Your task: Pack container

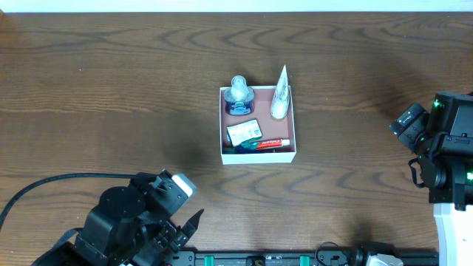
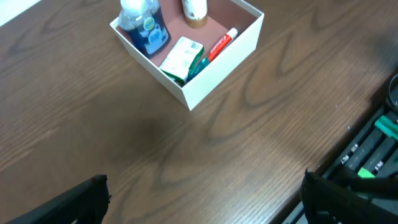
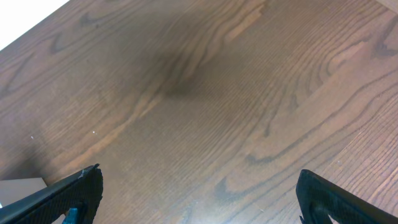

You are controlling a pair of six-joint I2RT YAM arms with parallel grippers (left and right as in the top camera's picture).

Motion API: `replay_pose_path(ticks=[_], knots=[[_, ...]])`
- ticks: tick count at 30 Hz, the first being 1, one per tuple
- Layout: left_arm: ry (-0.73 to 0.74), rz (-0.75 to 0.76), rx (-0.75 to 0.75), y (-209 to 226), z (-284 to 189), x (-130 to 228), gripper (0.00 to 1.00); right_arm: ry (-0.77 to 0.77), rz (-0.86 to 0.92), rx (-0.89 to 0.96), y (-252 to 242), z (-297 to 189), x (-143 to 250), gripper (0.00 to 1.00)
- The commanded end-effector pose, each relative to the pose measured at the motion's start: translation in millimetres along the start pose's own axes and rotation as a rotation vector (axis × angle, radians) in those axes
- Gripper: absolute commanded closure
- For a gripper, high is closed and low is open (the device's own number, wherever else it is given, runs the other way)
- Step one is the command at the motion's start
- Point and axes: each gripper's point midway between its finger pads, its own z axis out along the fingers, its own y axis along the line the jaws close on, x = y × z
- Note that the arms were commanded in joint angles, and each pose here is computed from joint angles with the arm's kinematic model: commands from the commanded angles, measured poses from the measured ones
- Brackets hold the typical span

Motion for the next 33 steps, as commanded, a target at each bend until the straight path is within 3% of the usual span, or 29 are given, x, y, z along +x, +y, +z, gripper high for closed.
replay_pose_path(ticks=[1, 9, 14, 19, 33], knots=[[0.0, -0.055, -0.029, 8, 8, 4, 0.02, -0.011, 0.018, 0.014, -3, -1, -3, 0.01], [-0.195, -0.208, -0.231, 61, 31, 4, 0.02, -0.012, 0.018, 0.014, -3, -1, -3, 0.01], [-0.418, -0.206, -0.368, 89, 33, 1, 0.02, -0.011, 0.018, 0.014, -3, -1, -3, 0.01], [-0.551, -0.183, -0.476, 106, 29, 4, 0.02, -0.011, 0.018, 0.014, -3, -1, -3, 0.01], [-0.708, -0.105, -0.504, 113, 56, 11, 0.02, -0.011, 0.018, 0.014, -3, -1, -3, 0.01]])
